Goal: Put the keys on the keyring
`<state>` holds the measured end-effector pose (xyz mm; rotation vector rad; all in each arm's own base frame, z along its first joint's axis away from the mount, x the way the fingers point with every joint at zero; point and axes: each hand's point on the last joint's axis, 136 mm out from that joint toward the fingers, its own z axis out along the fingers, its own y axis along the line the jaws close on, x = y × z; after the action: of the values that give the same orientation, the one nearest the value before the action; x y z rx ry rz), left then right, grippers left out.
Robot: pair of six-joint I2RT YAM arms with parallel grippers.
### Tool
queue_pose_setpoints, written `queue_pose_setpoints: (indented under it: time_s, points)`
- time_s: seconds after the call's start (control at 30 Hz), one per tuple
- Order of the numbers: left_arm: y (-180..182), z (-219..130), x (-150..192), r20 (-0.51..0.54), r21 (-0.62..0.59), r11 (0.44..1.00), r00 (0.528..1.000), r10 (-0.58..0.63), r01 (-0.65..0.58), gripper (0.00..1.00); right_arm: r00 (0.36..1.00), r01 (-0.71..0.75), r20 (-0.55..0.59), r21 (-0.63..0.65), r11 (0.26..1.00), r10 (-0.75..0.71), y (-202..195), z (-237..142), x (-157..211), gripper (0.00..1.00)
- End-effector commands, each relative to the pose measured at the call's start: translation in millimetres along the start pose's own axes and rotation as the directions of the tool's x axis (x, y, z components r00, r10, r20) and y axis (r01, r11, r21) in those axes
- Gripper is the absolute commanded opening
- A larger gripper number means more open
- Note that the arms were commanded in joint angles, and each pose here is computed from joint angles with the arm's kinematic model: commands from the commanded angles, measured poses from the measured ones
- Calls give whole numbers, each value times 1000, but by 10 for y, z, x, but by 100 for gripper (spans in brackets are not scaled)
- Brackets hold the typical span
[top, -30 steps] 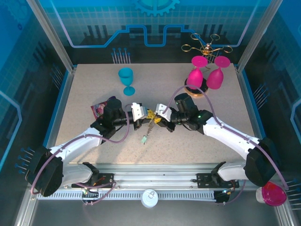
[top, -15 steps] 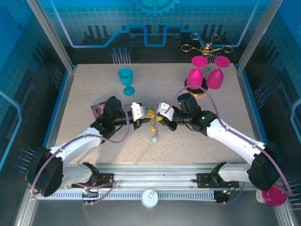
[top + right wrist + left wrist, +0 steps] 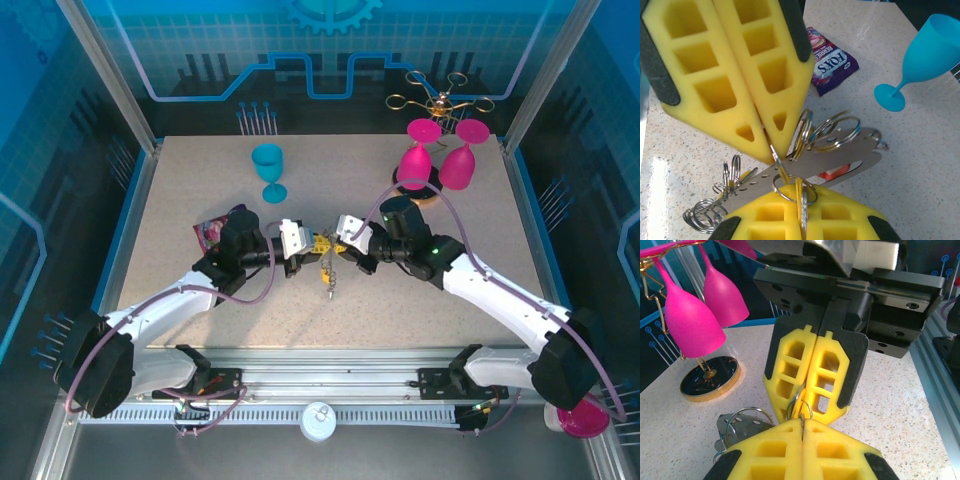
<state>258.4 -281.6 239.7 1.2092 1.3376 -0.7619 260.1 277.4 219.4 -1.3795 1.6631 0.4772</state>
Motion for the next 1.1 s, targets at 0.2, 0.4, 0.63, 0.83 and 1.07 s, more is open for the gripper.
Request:
queue_pose_setpoints:
  time_s: [0.2,0.4,0.63,0.83,1.07]
  points:
    - [-39,19,11,-16,43,999,1000,7,-7,0,993,88,67,95,992,-94,-94,-196,-215,0]
    - [-21,14,-73,15,34,999,1000,21,-21,0,995,98,19,22,995,-98,57,-102,-28,0]
    - [18,3,-169,51,13,999,998,31,-32,0,995,103,20,-71,992,-102,256,28,1,0]
    - [9,8,-173,54,21,999,998,26,-27,0,993,117,27,-66,991,-115,231,80,-61,0]
    - [-69,6,-53,9,59,998,1000,24,-25,0,996,80,34,101,992,-84,-118,-25,-129,0]
